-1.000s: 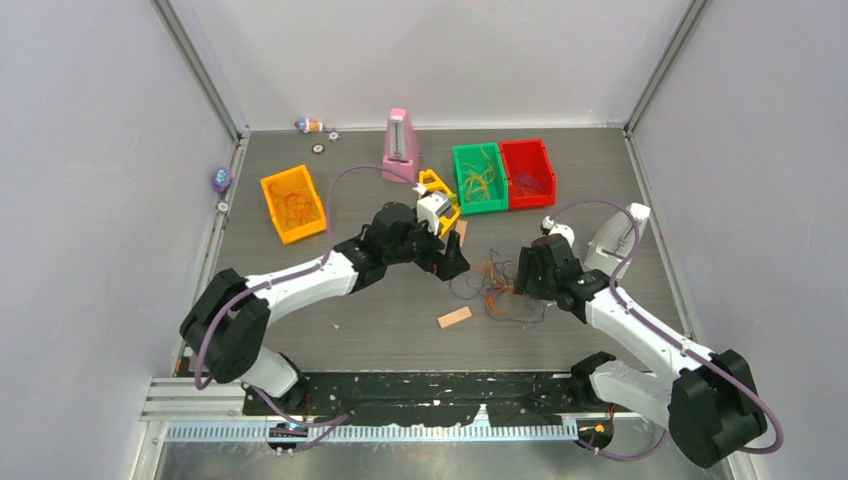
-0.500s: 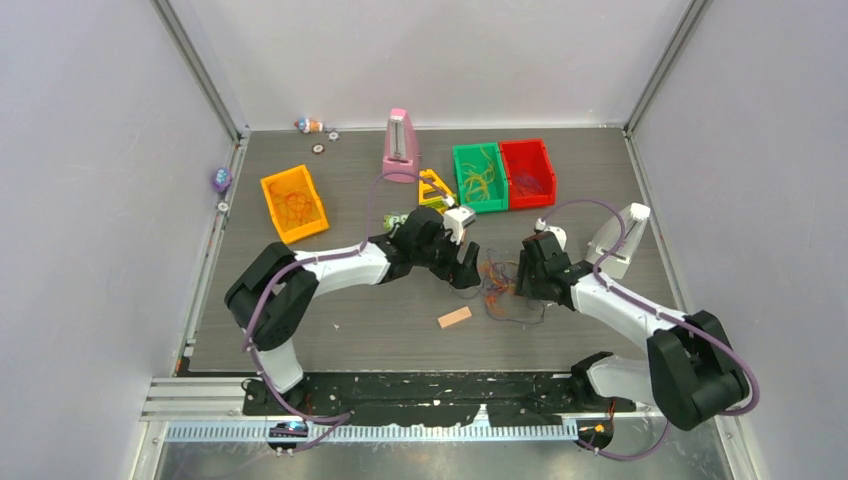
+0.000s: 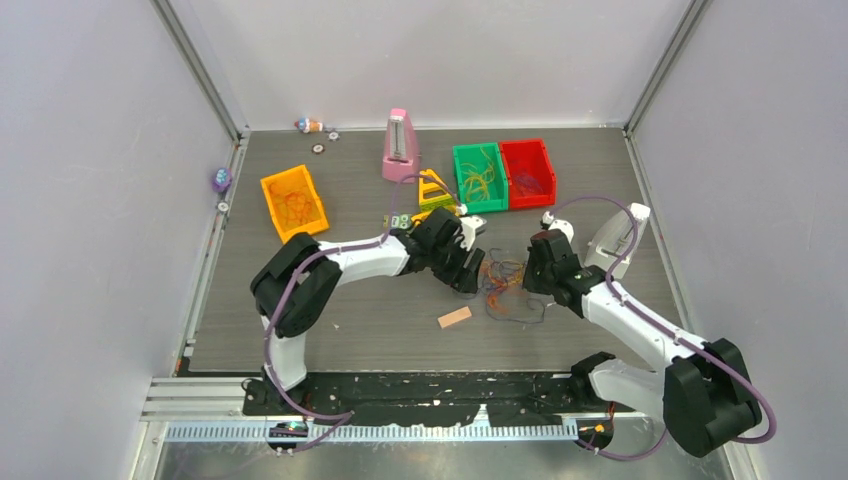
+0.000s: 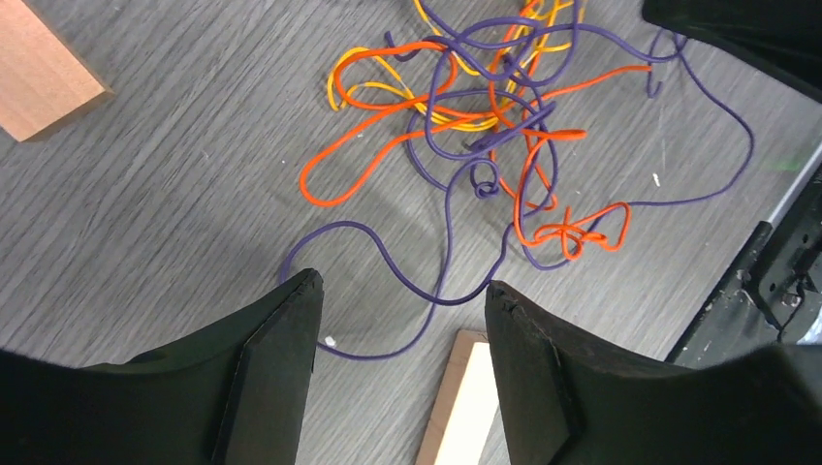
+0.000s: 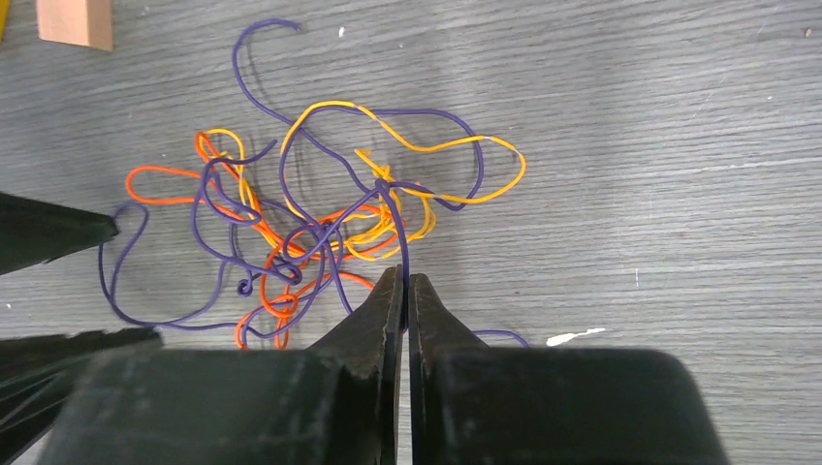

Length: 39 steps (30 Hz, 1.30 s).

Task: Untangle the cables
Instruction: Untie the cable.

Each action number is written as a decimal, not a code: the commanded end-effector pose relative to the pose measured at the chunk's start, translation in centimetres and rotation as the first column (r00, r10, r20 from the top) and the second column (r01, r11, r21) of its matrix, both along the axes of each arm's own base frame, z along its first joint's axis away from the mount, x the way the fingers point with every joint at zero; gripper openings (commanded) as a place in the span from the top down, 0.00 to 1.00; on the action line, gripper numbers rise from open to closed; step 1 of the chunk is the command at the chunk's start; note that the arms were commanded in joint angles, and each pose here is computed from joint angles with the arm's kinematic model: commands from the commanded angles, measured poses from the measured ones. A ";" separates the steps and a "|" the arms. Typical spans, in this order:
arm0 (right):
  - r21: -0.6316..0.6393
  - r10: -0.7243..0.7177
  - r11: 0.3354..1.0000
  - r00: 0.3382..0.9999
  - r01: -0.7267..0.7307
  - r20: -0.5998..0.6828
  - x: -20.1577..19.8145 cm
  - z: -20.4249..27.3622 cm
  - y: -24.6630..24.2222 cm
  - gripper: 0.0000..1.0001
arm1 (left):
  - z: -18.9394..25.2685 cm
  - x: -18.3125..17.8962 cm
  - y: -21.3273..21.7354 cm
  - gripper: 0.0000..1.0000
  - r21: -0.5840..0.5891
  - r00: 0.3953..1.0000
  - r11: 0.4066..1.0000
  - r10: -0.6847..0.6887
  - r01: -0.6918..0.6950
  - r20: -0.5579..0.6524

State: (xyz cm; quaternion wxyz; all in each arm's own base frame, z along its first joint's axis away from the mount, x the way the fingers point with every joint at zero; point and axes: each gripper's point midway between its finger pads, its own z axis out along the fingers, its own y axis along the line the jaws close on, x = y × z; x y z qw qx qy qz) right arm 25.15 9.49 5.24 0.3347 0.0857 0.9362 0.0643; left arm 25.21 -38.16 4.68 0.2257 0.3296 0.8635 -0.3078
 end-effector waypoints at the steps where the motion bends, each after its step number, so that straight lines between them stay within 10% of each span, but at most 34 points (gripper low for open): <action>1: 0.026 -0.006 1.000 0.998 0.005 0.055 0.7 1.5 0.2 0.95 | 0.3 0.2 -1.5 0.36 0.000 0.999 1.000 -0.013 0.013 -0.029; 7: 0.020 -0.023 1.000 0.998 0.022 0.064 0.7 1.7 -0.2 0.95 | 0.1 0.1 -3.0 0.39 -0.026 0.998 0.999 -0.043 0.042 -0.039; 12: -0.002 -0.114 0.993 0.989 0.114 0.093 0.8 2.8 -1.9 0.95 | 0.3 0.9 -2.8 1.00 -0.016 0.999 0.999 -0.037 0.037 0.013; 26: -0.068 -0.428 0.871 0.818 0.487 0.385 -1.2 13.3 -11.9 0.95 | 4.6 6.1 6.3 1.00 -0.144 0.931 0.939 0.334 -0.314 0.149; 34: -0.058 -0.566 0.744 0.674 0.666 0.475 -3.2 16.0 -15.7 0.95 | 5.8 8.2 13.8 1.00 -0.134 0.768 0.806 0.590 -0.576 0.247; 39: -0.089 -0.561 0.745 0.693 0.661 0.453 -3.1 15.8 -15.7 0.95 | 6.8 8.7 18.0 1.00 -0.244 0.664 0.694 0.719 -0.677 0.202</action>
